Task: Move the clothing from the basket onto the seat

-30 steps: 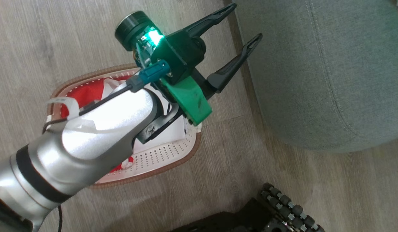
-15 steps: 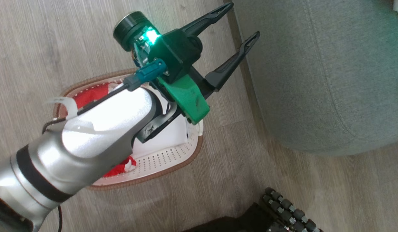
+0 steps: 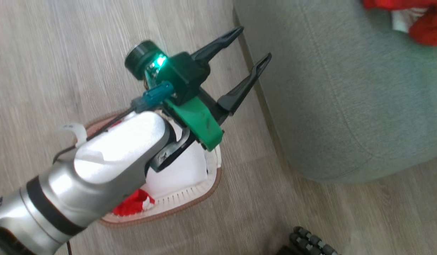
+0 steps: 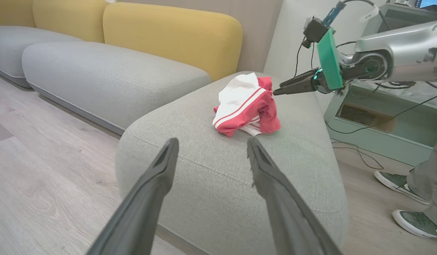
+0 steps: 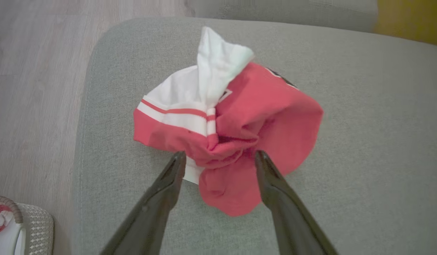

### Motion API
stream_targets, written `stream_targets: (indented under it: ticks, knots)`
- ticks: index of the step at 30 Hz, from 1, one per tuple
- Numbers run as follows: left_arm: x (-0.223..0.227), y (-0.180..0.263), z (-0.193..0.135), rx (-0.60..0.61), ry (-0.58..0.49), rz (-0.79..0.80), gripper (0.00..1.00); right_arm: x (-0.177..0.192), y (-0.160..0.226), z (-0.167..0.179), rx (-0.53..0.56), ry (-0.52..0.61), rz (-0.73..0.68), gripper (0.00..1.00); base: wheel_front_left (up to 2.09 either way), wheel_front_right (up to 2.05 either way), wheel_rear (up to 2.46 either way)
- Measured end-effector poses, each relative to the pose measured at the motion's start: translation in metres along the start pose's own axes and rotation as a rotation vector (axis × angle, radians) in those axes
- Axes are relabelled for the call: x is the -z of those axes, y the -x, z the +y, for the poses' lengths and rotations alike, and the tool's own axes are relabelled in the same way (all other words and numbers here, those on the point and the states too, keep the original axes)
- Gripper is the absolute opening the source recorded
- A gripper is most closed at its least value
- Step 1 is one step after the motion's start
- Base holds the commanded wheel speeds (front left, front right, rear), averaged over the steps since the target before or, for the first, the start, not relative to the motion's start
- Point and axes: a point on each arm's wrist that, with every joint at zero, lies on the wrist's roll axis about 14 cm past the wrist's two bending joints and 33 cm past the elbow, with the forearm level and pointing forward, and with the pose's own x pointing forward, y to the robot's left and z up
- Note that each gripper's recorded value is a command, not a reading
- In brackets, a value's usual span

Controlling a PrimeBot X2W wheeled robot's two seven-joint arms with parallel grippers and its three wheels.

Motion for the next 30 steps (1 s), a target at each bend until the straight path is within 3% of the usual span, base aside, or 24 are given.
stream_targets:
  ticks: [5,14,30]
  knots:
    - [-0.019,0.007,-0.014,-0.013,-0.02,-0.023,1.0,-0.006,0.032,-0.012,0.002,0.016,-0.045,1.0,0.0,0.0,0.0]
    - [-0.048,0.027,-0.027,-0.087,-0.046,-0.055,1.0,-0.068,0.086,-0.017,-0.032,0.016,-0.323,1.0,0.0,0.0,0.0]
    - [-0.094,0.112,0.007,-0.406,-0.123,-0.122,1.0,-0.119,0.139,0.025,-0.179,-0.038,-0.712,1.0,0.0,0.0,0.0]
